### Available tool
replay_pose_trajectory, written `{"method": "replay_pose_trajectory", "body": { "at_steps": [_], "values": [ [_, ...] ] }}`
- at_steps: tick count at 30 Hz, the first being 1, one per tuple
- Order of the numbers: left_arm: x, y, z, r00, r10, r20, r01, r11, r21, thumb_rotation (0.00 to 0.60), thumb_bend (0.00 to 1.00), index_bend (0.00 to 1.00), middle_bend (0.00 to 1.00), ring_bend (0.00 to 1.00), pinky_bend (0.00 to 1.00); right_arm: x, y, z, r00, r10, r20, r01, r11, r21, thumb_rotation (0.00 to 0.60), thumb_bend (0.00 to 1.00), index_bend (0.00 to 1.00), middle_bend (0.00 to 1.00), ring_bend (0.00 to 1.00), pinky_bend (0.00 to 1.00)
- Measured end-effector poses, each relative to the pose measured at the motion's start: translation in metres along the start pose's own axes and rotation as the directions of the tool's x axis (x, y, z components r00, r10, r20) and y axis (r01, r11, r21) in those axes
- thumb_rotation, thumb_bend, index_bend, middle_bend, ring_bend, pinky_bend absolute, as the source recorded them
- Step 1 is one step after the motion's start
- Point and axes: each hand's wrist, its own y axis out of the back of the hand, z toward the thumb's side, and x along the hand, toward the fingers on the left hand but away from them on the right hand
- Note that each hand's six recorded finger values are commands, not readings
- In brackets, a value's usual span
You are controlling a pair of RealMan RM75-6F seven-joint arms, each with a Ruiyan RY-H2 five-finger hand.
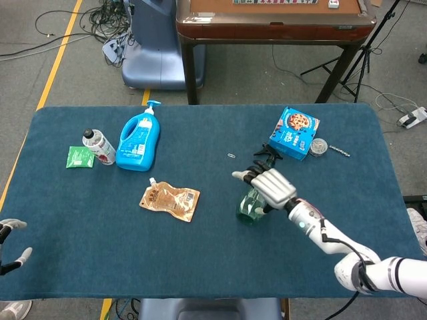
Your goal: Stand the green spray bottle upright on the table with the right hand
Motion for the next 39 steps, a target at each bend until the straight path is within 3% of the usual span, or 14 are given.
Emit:
{"method": "replay_pose_trajectory", "body": {
  "at_steps": [6, 11, 16, 28, 39],
  "values": [
    [0.002, -0.003, 0.002, 1.0, -0.008, 0.01, 0.008, 1.0, -0.003, 0.6, 0.26, 0.36, 0.31, 0.29, 0.16, 0.019, 0.01, -0.049, 0.989, 0.023, 0.146, -0.017, 0.999, -0.044, 0.6, 0.28, 0.0, 0.31, 0.14, 0.08],
    [0.002, -0.006, 0.006, 1.0, -0.017, 0.021, 0.017, 1.0, -0.003, 0.6, 0.26, 0.36, 0.31, 0.29, 0.16, 0.025, -0.003, -0.075, 0.972, 0.087, 0.216, -0.072, 0.995, -0.076, 0.6, 0.49, 0.0, 0.31, 0.14, 0.08],
    [0.001, -0.007, 0.008, 1.0, -0.019, 0.023, 0.019, 1.0, -0.002, 0.6, 0.26, 0.36, 0.31, 0.29, 0.16, 0.023, -0.021, -0.096, 0.952, 0.149, 0.267, -0.123, 0.986, -0.111, 0.6, 0.59, 0.0, 0.31, 0.14, 0.08],
    [-0.002, -0.005, 0.008, 1.0, -0.019, 0.02, 0.019, 1.0, 0.001, 0.6, 0.25, 0.36, 0.31, 0.29, 0.16, -0.007, -0.052, -0.117, 0.921, 0.212, 0.325, -0.153, 0.968, -0.198, 0.6, 0.62, 0.0, 0.27, 0.1, 0.08],
    [-0.003, -0.002, 0.012, 0.999, -0.015, 0.028, 0.015, 1.0, 0.005, 0.6, 0.26, 0.36, 0.31, 0.29, 0.16, -0.046, -0.052, -0.093, 0.94, 0.207, 0.27, -0.146, 0.963, -0.228, 0.6, 0.62, 0.0, 0.25, 0.08, 0.08]
  ]
}}
